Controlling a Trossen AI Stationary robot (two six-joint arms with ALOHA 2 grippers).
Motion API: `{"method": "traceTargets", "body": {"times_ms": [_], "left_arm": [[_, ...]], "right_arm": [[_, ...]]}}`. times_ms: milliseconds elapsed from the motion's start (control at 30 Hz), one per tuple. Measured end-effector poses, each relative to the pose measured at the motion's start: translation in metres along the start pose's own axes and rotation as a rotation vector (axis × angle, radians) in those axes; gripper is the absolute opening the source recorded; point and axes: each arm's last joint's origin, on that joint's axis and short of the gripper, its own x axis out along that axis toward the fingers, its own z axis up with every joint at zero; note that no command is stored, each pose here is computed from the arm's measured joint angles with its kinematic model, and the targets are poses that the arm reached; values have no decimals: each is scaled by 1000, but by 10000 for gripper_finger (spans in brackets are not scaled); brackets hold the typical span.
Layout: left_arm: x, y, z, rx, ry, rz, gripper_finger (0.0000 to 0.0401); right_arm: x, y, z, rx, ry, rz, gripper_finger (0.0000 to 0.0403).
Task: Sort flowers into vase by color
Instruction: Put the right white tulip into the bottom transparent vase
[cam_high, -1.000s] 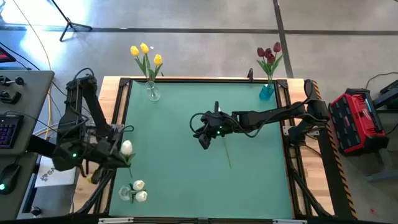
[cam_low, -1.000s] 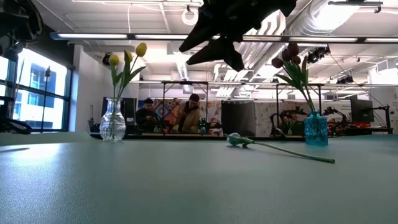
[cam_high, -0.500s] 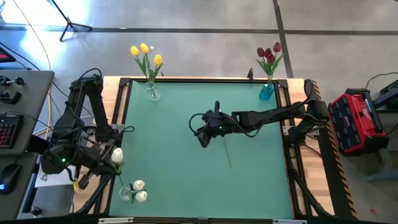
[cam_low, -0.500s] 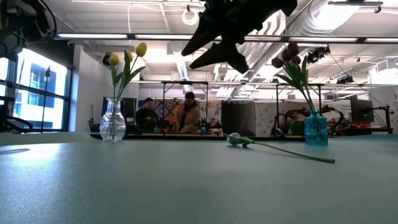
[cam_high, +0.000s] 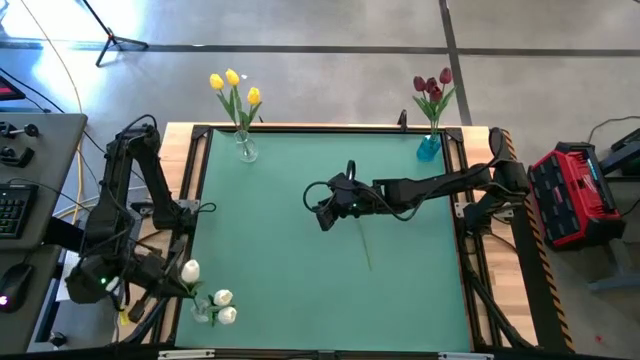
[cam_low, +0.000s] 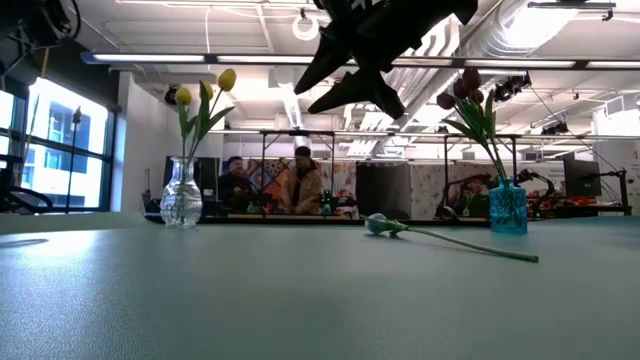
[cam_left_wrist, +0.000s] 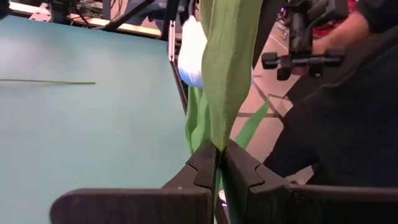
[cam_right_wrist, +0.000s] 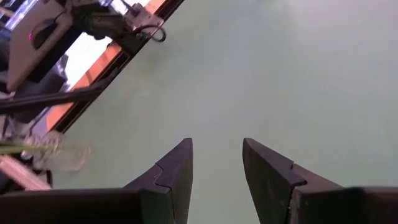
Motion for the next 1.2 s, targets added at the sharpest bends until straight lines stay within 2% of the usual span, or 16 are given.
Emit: {"method": "traceTargets", "body": {"times_ms": [233,500,900,1100,1200], "left_arm": [[6,-4,-9,51,-18,57,0],[6,-1,-11,35,-16,83,11],[2,16,-18,-137,52,151,48],[-3,18,-17,-203,84,123,56],[-6,18,-16,-256,150,91,56]], "right_arm": [[0,1,0,18,-20,-5,129],[-1,3,-2,17,-16,2,129],[-1,3,-2,16,-19,-9,129],[-2,-8,-12,64,69,-122,129],[-3,-14,-17,79,122,-191,129]]}}
